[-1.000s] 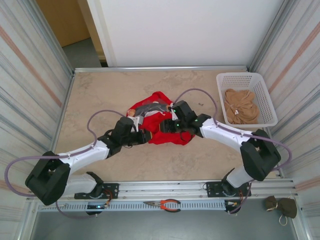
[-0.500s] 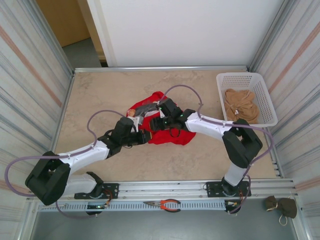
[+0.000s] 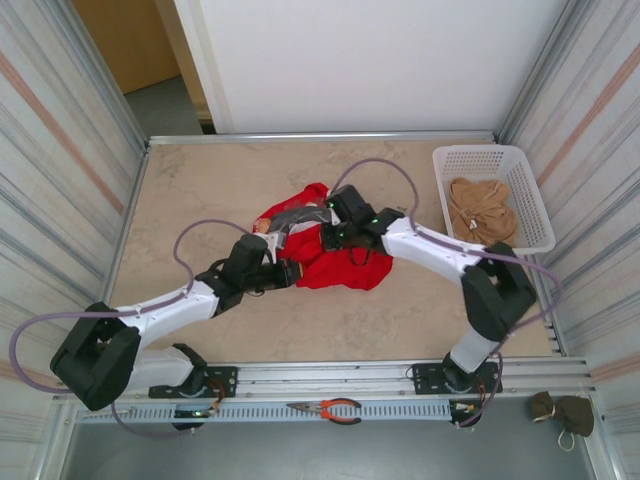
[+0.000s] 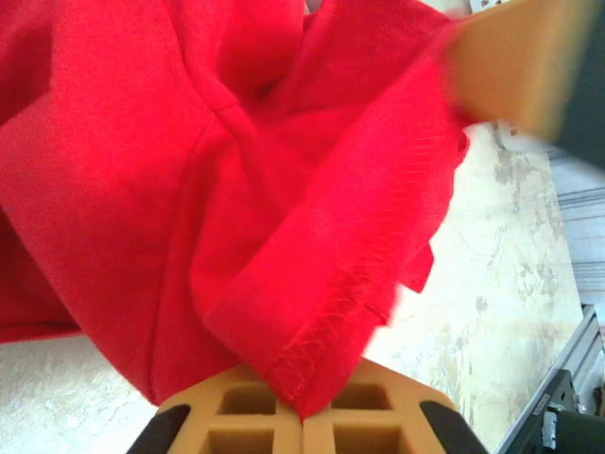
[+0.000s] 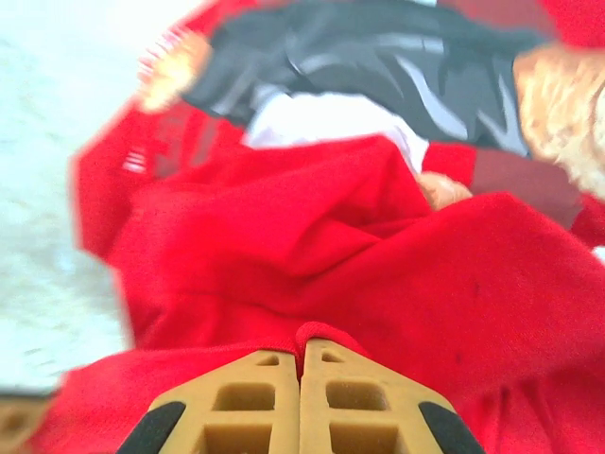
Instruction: Fold the inside-out t-shirt
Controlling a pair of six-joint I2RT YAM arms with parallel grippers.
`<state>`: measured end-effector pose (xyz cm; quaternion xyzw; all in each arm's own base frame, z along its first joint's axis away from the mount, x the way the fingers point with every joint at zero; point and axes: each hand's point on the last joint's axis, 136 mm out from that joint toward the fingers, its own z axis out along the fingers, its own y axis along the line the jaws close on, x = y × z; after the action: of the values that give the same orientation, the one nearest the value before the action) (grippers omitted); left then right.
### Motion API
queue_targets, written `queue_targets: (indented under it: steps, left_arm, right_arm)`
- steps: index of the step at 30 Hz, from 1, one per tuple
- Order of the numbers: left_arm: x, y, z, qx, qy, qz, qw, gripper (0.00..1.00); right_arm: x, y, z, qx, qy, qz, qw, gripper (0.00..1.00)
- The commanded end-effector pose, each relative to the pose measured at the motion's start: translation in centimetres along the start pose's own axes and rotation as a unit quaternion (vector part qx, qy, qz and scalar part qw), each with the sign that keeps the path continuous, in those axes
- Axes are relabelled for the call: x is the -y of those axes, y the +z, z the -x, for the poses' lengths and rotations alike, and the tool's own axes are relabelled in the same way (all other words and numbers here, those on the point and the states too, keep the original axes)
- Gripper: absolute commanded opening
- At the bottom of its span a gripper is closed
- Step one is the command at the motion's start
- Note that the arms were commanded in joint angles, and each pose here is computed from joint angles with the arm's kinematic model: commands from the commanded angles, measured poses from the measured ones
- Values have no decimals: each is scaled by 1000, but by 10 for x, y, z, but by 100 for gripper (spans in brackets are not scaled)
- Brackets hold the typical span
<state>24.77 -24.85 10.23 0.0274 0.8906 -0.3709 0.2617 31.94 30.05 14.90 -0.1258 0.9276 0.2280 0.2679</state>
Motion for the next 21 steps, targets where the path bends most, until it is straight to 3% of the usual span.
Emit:
queue_targets:
  steps: [1,5,7,15,21]
  left_arm:
    - [5,-4,18,27,17,16,999,0]
    - [14,-12,36,50,36,21,998,43]
    - [23,-19,43,58,53,16,997,55]
    - [60,-61,71,125,141,-19,982,67]
    - [81,-56,76,103,184,-41,977,67]
  right_arm:
    - [-25,-63,22,32,-17,75,997,0]
    - [-32,-106,31,49,-4,140,989,0]
    - [-32,-117,32,52,1,160,986,0]
    - [-19,-129,26,56,-4,182,982,0]
    - [-15,-130,20,49,3,195,980,0]
